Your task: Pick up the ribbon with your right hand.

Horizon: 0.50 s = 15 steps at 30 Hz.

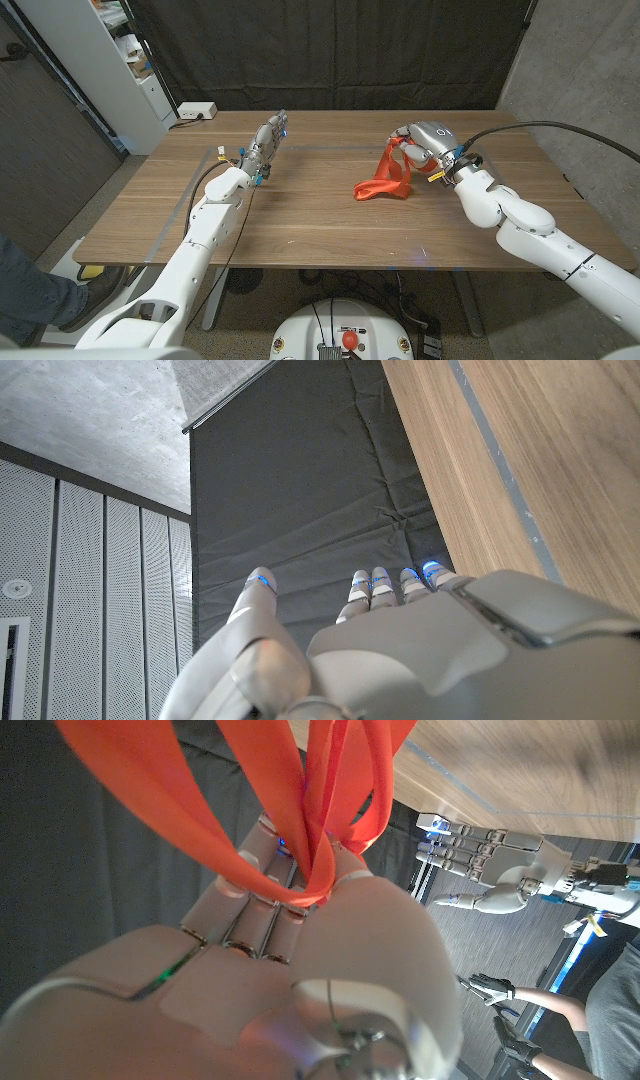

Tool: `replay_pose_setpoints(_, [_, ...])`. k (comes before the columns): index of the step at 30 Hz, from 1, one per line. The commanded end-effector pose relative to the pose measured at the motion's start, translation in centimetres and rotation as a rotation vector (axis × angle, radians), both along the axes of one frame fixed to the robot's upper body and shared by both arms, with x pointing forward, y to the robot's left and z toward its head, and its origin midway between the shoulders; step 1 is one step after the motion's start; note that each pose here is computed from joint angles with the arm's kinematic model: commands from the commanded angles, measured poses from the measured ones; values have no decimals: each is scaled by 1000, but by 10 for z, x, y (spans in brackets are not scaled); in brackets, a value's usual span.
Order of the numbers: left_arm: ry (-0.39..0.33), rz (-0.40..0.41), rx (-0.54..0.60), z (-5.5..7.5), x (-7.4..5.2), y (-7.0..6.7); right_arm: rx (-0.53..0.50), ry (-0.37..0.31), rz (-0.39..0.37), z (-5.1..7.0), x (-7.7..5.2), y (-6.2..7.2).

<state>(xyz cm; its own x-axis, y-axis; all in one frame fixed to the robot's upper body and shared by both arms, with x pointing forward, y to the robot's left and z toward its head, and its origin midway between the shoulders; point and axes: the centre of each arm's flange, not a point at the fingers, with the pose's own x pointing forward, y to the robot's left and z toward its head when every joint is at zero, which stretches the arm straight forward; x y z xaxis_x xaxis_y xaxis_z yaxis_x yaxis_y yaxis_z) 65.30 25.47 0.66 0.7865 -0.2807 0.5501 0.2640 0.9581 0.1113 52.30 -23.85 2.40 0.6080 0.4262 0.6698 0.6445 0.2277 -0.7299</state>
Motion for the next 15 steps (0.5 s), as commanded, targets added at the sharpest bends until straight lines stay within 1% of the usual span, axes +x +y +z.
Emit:
replay_pose_setpoints(1, [-5,-10,-1,1,0,1,-7,-45,-7,16,-15,2])
replay_pose_setpoints(15, [-8,-9,-6,3,0,5,-7,-96,-13,35,-26,3])
